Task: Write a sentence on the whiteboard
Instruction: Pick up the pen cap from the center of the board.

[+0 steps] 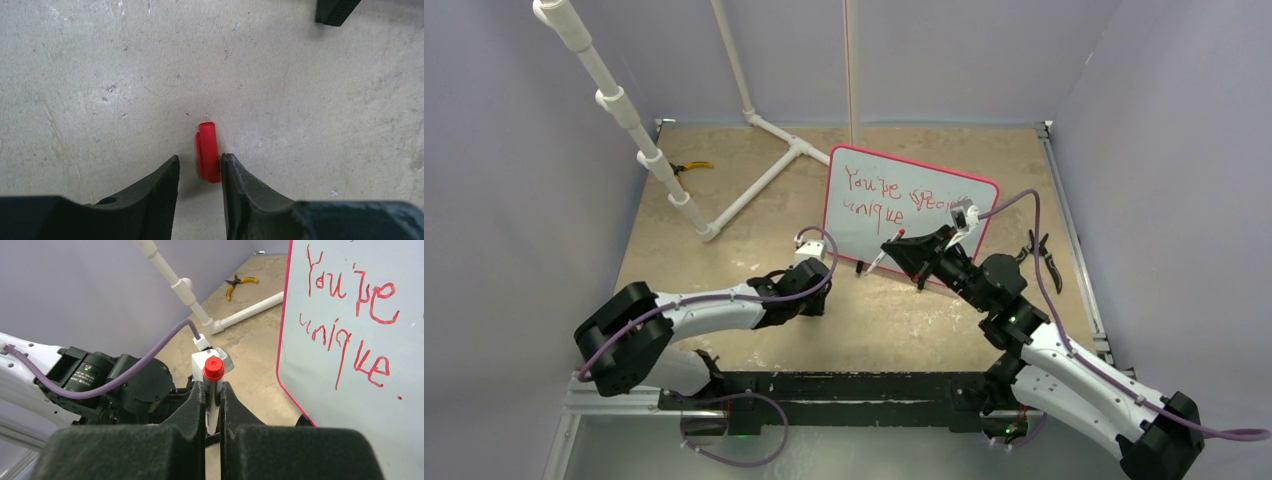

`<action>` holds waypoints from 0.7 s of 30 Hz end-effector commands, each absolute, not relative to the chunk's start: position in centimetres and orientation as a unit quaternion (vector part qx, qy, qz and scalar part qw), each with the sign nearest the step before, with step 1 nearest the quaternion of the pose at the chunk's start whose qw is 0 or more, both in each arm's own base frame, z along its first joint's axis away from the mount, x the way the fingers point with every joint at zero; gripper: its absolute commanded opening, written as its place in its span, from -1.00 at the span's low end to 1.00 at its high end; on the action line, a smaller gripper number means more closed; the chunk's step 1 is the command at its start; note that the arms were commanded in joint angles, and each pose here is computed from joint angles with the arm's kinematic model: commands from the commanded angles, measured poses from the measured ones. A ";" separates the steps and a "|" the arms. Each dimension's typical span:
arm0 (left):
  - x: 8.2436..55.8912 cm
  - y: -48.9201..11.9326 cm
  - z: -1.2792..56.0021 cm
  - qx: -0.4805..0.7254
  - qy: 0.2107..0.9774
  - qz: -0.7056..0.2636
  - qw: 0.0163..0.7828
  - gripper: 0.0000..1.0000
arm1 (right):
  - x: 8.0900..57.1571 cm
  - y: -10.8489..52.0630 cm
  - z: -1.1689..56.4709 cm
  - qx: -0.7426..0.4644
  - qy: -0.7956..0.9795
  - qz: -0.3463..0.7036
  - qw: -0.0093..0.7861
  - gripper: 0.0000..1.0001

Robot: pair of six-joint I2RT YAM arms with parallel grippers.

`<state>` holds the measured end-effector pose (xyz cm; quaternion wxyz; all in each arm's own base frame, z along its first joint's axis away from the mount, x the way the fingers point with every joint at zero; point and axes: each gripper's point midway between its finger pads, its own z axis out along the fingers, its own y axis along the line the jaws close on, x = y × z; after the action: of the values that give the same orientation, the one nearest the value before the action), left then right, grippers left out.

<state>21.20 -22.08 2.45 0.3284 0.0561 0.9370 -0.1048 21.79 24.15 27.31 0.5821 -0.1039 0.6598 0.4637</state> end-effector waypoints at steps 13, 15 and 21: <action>21.3 -21.8 2.0 0.087 0.936 -0.084 0.332 -1.00 | 22.4 23.3 25.6 -0.054 0.687 0.453 0.565 -1.00; 21.6 -22.0 3.1 0.083 0.928 -0.100 0.349 -1.00 | 22.5 23.3 25.1 -0.048 0.696 0.450 0.558 -1.00; 22.0 -22.3 7.6 0.092 0.904 -0.140 0.394 -1.00 | 23.4 23.6 24.4 -0.053 0.724 0.431 0.536 -1.00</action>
<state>21.26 -21.55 3.82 0.3513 0.0846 0.9267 -0.1035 22.49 23.68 23.63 0.5411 -0.0643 0.7140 0.4397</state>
